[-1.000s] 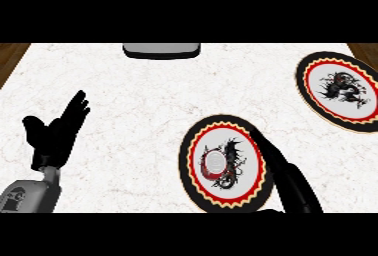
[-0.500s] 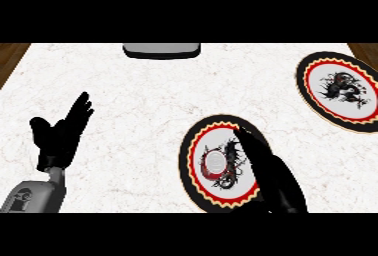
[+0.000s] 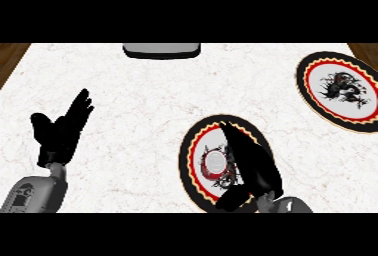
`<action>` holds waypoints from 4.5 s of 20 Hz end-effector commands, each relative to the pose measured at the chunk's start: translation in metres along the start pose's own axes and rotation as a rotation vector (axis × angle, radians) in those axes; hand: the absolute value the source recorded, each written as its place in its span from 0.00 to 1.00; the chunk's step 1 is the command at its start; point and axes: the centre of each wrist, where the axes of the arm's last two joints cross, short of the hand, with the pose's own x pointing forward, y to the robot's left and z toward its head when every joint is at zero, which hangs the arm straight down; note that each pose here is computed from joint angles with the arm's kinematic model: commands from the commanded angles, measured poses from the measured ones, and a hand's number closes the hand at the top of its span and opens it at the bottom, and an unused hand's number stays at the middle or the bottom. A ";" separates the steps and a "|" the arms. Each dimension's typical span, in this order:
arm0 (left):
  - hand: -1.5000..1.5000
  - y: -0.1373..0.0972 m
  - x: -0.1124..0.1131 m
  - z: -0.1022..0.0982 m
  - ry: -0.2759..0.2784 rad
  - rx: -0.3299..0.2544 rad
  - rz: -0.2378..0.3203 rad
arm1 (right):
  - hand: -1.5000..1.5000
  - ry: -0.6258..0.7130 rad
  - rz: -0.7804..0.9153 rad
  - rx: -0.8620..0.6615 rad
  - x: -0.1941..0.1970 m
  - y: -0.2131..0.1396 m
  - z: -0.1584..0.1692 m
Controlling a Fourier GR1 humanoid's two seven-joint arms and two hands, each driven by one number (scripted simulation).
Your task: Pick the can from the plate and place it in the plate
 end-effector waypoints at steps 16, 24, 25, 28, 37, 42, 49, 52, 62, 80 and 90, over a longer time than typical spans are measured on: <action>0.50 0.008 0.010 -0.007 0.012 -0.006 -0.015 | 1.00 -0.065 0.122 0.164 0.016 0.034 -0.032; 0.50 -0.006 -0.005 0.006 -0.004 -0.020 0.007 | 1.00 -0.092 0.082 0.109 0.008 0.046 -0.031; 0.50 0.006 0.024 0.006 0.004 0.000 0.014 | 1.00 -0.097 0.101 0.092 0.000 0.049 -0.032; 0.50 0.009 0.013 -0.007 -0.016 0.017 -0.005 | 1.00 -0.103 0.114 -0.065 0.027 0.040 -0.033; 0.50 -0.009 -0.003 0.004 -0.007 -0.013 0.015 | 1.00 -0.208 0.256 -0.260 -0.038 -0.062 -0.092; 0.50 -0.006 -0.006 0.009 0.020 0.003 -0.007 | 1.00 -0.248 0.225 -0.640 -0.017 -0.127 -0.072; 0.50 0.020 -0.007 0.010 0.015 -0.010 0.009 | 1.00 -0.070 0.104 -0.835 -0.050 -0.168 -0.069; 0.50 0.000 -0.005 -0.012 0.005 0.001 -0.004 | 1.00 -0.037 0.034 -0.847 -0.061 -0.155 -0.065; 0.50 -0.002 0.004 -0.005 -0.014 -0.023 -0.010 | 1.00 0.100 -0.024 -0.896 -0.157 -0.228 -0.083; 0.50 -0.012 -0.005 -0.004 -0.020 -0.044 -0.001 | 0.00 0.084 -0.104 -0.608 -0.261 -0.242 -0.066; 0.50 -0.017 -0.005 0.007 0.000 -0.034 -0.011 | 0.00 -0.344 -0.358 -0.795 -0.241 -0.261 -0.071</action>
